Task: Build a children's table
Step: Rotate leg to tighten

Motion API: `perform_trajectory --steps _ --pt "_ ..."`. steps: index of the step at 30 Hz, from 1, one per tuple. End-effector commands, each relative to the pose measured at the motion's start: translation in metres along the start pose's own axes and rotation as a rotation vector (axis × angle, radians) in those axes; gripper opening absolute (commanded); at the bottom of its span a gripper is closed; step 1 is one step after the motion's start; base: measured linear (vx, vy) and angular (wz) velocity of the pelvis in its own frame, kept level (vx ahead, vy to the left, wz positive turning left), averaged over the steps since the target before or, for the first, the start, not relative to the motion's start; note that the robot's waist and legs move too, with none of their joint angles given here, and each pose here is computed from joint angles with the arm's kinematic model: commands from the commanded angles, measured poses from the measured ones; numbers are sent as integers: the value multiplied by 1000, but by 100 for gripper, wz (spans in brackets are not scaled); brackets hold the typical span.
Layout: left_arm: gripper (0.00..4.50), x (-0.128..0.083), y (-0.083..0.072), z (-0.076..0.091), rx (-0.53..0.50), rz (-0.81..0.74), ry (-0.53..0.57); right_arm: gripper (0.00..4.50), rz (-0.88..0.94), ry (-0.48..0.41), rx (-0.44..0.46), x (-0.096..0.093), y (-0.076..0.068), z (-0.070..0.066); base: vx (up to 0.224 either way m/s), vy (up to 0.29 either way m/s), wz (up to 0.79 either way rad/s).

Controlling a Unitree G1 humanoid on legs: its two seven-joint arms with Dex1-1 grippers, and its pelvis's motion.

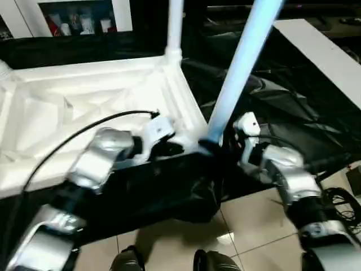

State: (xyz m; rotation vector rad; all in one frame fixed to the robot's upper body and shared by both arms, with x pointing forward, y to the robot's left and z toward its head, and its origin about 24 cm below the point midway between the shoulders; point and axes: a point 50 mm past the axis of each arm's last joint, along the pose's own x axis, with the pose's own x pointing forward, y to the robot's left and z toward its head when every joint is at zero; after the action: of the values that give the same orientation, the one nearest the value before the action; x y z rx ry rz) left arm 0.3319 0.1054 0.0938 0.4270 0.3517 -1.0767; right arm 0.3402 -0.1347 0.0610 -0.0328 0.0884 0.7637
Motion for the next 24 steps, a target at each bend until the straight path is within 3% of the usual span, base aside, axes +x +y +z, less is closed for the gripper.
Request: perform_trajectory --steps 1,9,13,15,17,24 --pt "0 17 -7 -18 -91 51 89 267 -143 37 38 7 -1 -10 0 0 0" --pt "0 39 -1 -10 -147 228 98 267 -542 33 145 29 -7 -8 0 0 0" --pt "0 40 0 -9 -120 232 113 267 -507 -10 145 38 -2 -1 0 0 0" --pt "0 37 1 -12 -99 221 138 267 -408 -83 116 42 4 10 0 0 0" --pt "0 35 2 -14 -89 216 152 323 -350 -141 107 42 7 18 0 0 0" --pt "0 27 0 -19 -49 149 165 377 -222 -169 -13 29 -2 35 0 0 0"
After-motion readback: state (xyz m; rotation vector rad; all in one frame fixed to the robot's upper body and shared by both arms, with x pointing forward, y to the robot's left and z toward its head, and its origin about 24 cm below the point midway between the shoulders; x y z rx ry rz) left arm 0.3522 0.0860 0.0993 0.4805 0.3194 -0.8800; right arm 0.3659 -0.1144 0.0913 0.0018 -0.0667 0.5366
